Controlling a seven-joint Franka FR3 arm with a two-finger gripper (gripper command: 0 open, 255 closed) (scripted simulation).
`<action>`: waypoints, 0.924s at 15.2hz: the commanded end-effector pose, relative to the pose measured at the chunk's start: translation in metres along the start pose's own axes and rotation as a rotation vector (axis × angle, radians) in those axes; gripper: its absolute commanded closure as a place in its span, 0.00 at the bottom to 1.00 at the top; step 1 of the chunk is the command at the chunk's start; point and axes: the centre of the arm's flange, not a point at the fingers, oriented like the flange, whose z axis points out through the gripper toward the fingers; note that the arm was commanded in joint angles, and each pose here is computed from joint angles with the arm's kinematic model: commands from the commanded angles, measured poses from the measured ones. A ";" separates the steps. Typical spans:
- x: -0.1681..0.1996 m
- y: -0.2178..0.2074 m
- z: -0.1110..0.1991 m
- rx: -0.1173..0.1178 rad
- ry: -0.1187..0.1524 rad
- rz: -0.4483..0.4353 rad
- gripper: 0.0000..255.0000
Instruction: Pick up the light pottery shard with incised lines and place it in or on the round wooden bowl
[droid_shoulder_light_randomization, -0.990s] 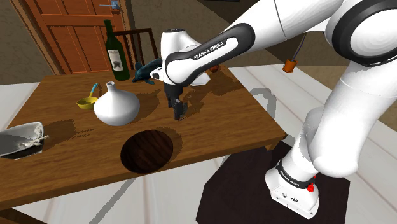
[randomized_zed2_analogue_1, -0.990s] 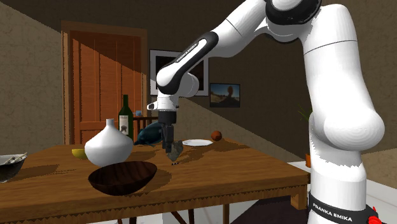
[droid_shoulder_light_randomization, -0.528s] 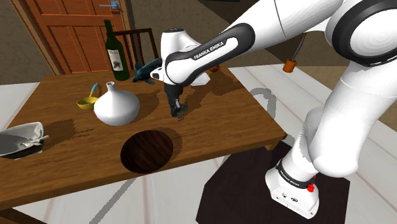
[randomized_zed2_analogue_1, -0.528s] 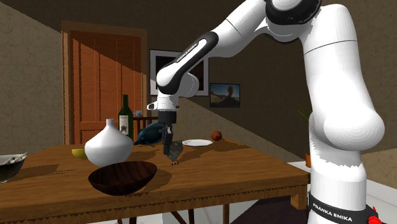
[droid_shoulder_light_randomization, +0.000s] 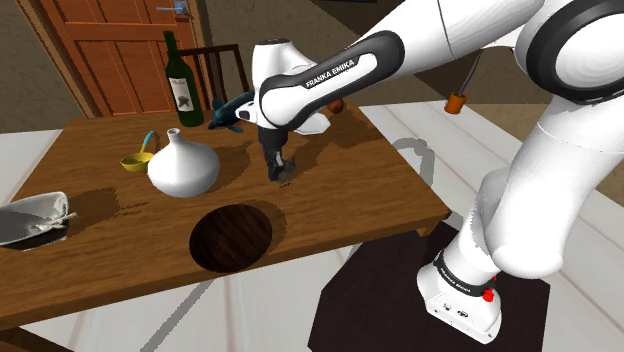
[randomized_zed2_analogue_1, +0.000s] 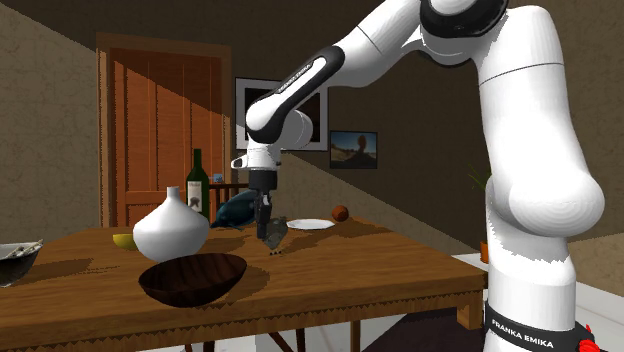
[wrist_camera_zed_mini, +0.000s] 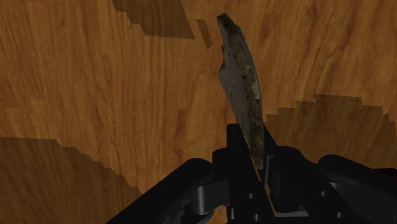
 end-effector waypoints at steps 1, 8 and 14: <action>0.001 -0.001 -0.010 0.000 0.000 0.000 1.00; 0.002 -0.004 -0.047 0.000 0.000 0.000 1.00; 0.003 -0.005 -0.078 0.000 0.000 0.000 1.00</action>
